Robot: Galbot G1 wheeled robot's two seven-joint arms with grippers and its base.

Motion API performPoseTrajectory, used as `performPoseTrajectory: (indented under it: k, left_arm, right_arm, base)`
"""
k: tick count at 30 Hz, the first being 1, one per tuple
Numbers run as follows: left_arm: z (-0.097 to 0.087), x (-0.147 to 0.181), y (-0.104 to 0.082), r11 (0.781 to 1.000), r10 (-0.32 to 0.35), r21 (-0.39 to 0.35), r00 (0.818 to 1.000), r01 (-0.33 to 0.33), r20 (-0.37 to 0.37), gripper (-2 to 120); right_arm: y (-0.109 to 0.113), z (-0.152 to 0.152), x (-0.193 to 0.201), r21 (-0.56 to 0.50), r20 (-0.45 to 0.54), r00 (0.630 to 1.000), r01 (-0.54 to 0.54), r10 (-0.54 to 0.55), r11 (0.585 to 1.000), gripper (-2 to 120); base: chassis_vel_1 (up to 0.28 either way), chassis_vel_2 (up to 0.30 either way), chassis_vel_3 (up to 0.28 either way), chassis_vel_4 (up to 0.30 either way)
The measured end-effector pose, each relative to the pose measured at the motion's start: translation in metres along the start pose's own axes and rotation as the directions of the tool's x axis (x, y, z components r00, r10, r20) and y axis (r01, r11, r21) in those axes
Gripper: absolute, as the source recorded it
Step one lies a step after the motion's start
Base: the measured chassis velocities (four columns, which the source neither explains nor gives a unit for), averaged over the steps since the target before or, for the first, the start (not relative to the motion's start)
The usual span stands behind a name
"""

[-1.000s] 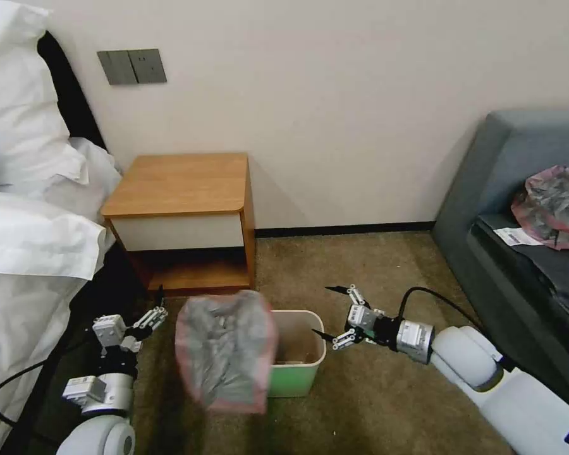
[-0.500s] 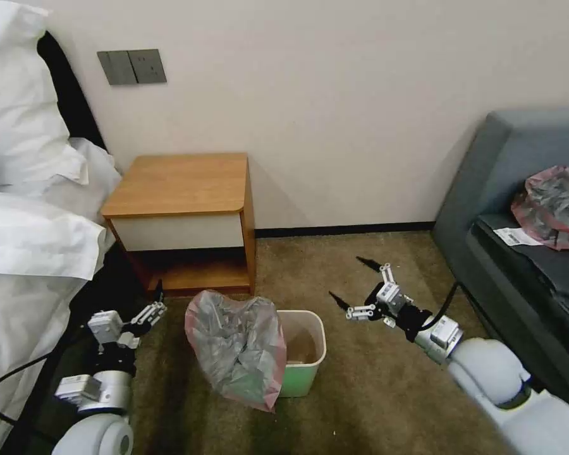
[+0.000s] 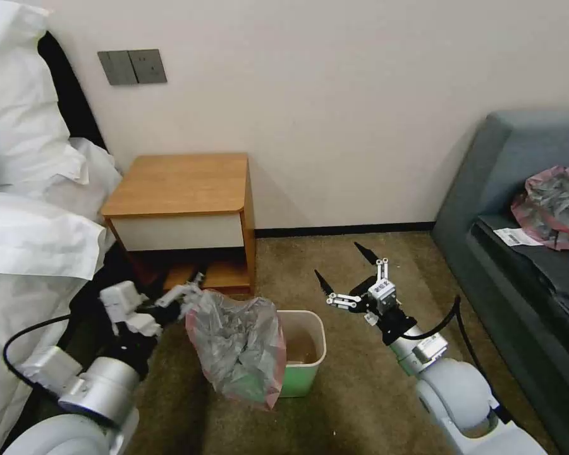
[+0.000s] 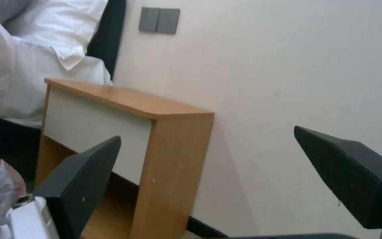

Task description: Pick up the garbage bag from the table and place it over the trash can.

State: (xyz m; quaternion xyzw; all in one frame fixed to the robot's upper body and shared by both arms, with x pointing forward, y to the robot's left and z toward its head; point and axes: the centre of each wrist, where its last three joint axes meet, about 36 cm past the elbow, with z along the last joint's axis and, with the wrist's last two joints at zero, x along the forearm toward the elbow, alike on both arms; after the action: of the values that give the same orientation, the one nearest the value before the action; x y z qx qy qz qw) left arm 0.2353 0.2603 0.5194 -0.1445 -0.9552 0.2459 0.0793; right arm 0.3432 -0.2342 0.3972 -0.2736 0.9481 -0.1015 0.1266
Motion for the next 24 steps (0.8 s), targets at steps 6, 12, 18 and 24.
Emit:
performPoseTrajectory:
  k: [6, 12, 18, 24]
  left_arm:
    - [0.043, -0.008, 0.003, 0.996, -0.003, 0.084, 0.998, 0.008, -0.065, 100]
    - [0.071, -0.009, 0.014, 0.995, -0.053, 0.083, 0.992, 0.063, -0.118, 99]
    - [0.088, -0.007, 0.029, 0.99, -0.133, 0.024, 0.983, 0.137, -0.128, 98]
    - [0.104, -0.01, 0.044, 0.981, -0.187, 0.013, 0.97, 0.191, -0.157, 98]
  right_arm:
    - [0.009, 0.005, -0.003, -0.022, 0.017, 0.999, 0.028, -0.027, 0.999, 100]
    - [0.013, 0.006, -0.002, -0.022, 0.02, 0.998, 0.053, -0.053, 0.998, 100]
    - [0.014, 0.012, 0.003, -0.017, 0.02, 0.998, 0.065, -0.065, 0.998, 100]
    - [0.017, 0.012, 0.002, -0.016, 0.033, 0.997, 0.077, -0.076, 0.997, 100]
  base:
    - [0.0, 0.0, 0.0, 0.0]
    - [0.0, 0.0, 0.0, 0.0]
    - [0.0, 0.0, 0.0, 0.0]
    - [0.0, 0.0, 0.0, 0.0]
